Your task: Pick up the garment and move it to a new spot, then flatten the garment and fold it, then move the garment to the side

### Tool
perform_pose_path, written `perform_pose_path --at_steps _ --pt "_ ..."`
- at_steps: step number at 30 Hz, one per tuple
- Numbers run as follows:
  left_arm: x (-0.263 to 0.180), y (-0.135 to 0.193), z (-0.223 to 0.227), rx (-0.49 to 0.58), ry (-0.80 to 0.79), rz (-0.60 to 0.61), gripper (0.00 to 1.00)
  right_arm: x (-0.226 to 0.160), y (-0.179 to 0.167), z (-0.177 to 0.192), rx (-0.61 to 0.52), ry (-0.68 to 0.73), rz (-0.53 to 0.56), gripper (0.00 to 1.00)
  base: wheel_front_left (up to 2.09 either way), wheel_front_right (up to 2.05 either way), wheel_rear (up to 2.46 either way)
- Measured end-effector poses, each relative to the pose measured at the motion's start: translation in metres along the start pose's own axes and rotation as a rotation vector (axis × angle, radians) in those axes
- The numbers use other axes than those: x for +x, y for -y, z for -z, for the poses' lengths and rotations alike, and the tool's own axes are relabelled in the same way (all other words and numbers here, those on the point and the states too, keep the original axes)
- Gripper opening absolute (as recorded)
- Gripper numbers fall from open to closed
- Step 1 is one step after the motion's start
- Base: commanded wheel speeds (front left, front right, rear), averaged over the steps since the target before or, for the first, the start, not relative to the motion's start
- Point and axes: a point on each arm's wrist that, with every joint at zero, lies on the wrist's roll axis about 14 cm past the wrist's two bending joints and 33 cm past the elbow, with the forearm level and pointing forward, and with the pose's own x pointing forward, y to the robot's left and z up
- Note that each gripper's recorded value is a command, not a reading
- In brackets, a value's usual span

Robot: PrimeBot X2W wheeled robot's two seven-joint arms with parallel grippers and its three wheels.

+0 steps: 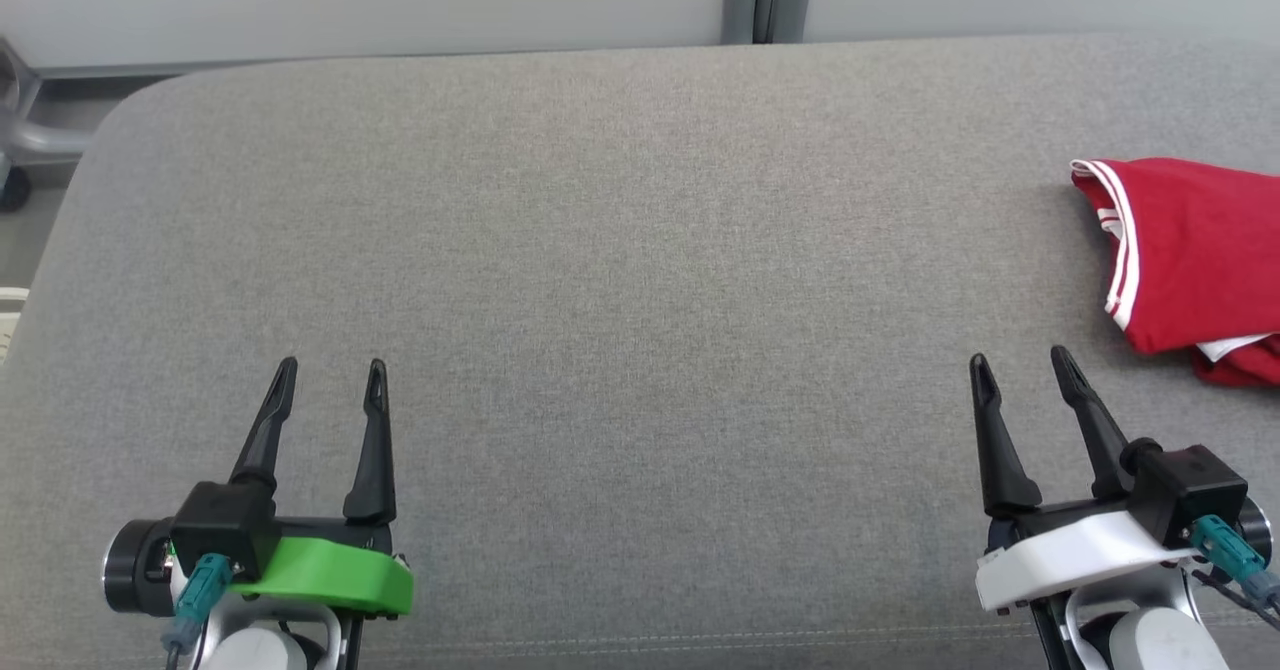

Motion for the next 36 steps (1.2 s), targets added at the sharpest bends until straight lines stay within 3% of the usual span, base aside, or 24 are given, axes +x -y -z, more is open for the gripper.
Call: perform_pose_path --at_steps 13,36 --pt "-0.021 0.005 -0.006 -0.001 -0.001 0.018 1.0 -0.041 0.009 -0.01 -0.011 -0.02 0.056 1.0 0.0 0.0 0.0" --pt "-0.032 0.003 0.0 -0.004 -0.035 0.005 1.0 -0.057 0.012 -0.025 -0.039 0.007 0.071 1.0 0.0 0.0 0.0"
